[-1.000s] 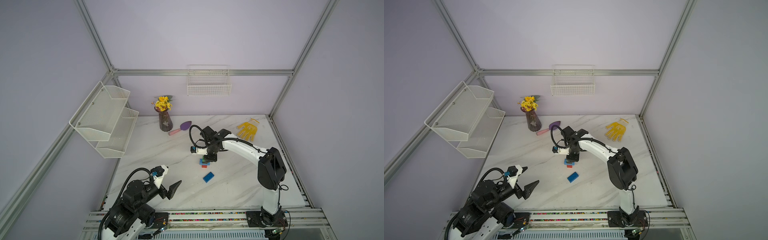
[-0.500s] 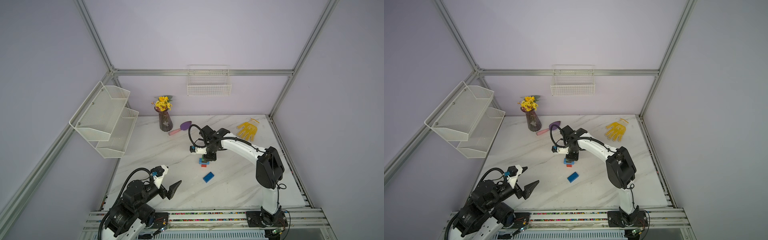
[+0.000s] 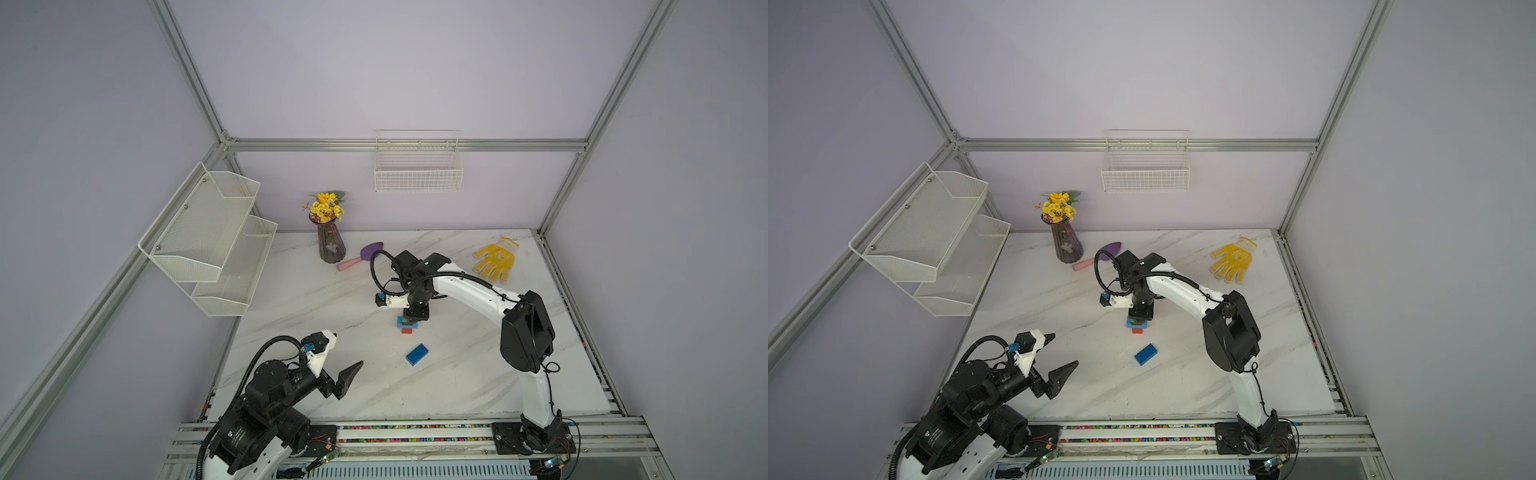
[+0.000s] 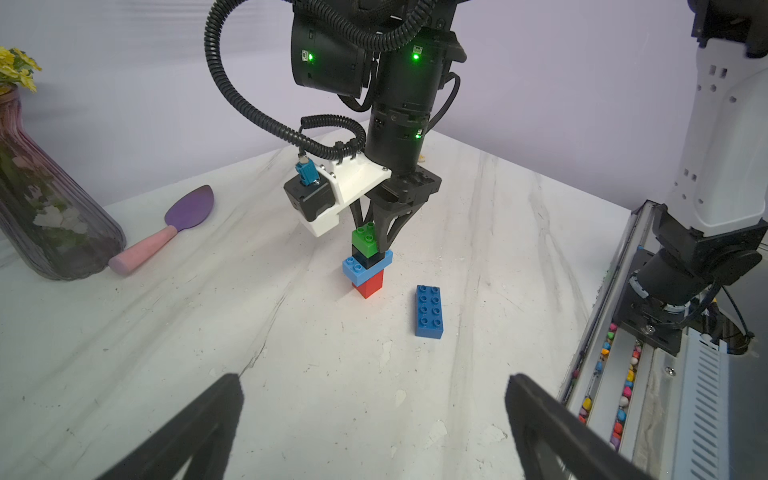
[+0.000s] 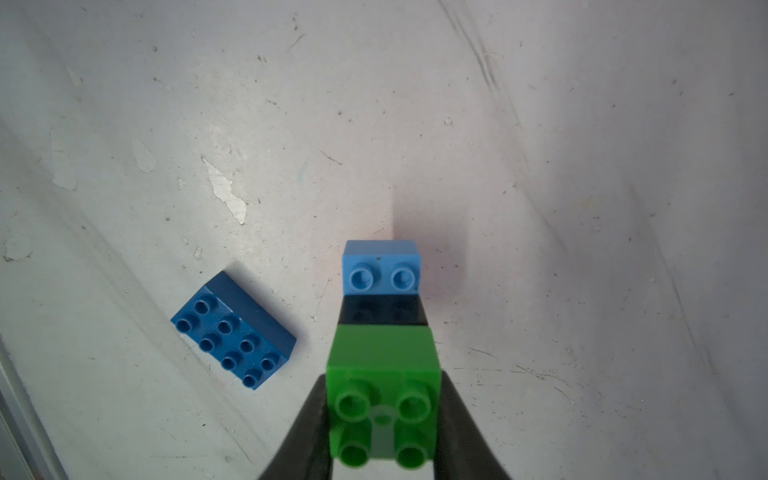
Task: Assemble the letter f with lego
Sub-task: Assemble the lego brick with the lego brick.
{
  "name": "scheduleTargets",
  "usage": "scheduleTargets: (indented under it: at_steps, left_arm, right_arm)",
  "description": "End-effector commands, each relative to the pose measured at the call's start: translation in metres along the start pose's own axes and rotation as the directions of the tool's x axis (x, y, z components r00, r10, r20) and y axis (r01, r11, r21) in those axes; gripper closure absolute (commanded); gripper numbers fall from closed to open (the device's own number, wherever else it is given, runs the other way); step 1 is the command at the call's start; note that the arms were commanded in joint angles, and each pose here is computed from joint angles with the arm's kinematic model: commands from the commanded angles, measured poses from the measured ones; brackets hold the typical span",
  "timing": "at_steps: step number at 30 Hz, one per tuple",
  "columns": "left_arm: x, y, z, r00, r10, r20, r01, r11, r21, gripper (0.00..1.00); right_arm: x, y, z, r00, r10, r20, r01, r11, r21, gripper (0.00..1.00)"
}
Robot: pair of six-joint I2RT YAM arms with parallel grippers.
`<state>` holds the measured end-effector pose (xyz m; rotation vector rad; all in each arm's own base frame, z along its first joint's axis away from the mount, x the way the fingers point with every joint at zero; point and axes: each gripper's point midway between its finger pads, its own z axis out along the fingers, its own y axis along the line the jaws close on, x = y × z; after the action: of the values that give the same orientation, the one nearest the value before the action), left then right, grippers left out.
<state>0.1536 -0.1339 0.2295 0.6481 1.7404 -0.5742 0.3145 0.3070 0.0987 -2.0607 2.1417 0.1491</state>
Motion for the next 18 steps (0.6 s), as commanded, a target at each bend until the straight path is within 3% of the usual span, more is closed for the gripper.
scheduleTargets:
  at_steps: [1,9,18]
  left_arm:
    - [-0.002,-0.003,0.004,0.999,0.036,0.015,-0.036,0.999,0.02,0.0]
    - [-0.002,-0.003,0.005,0.999,0.035,0.014,-0.035,0.999,0.021,0.0]
    - [-0.002,-0.002,0.005,0.999,0.035,0.013,-0.035,0.999,0.017,0.0]
  right_arm:
    - [0.024,0.035,0.047,0.989,-0.022,-0.145,-0.002,0.987,-0.161,1.0]
    - [0.022,0.04,0.048,0.991,-0.008,-0.137,-0.015,0.986,-0.166,1.0]
    - [-0.002,0.029,0.007,1.0,-0.005,-0.01,0.004,0.996,-0.086,0.97]
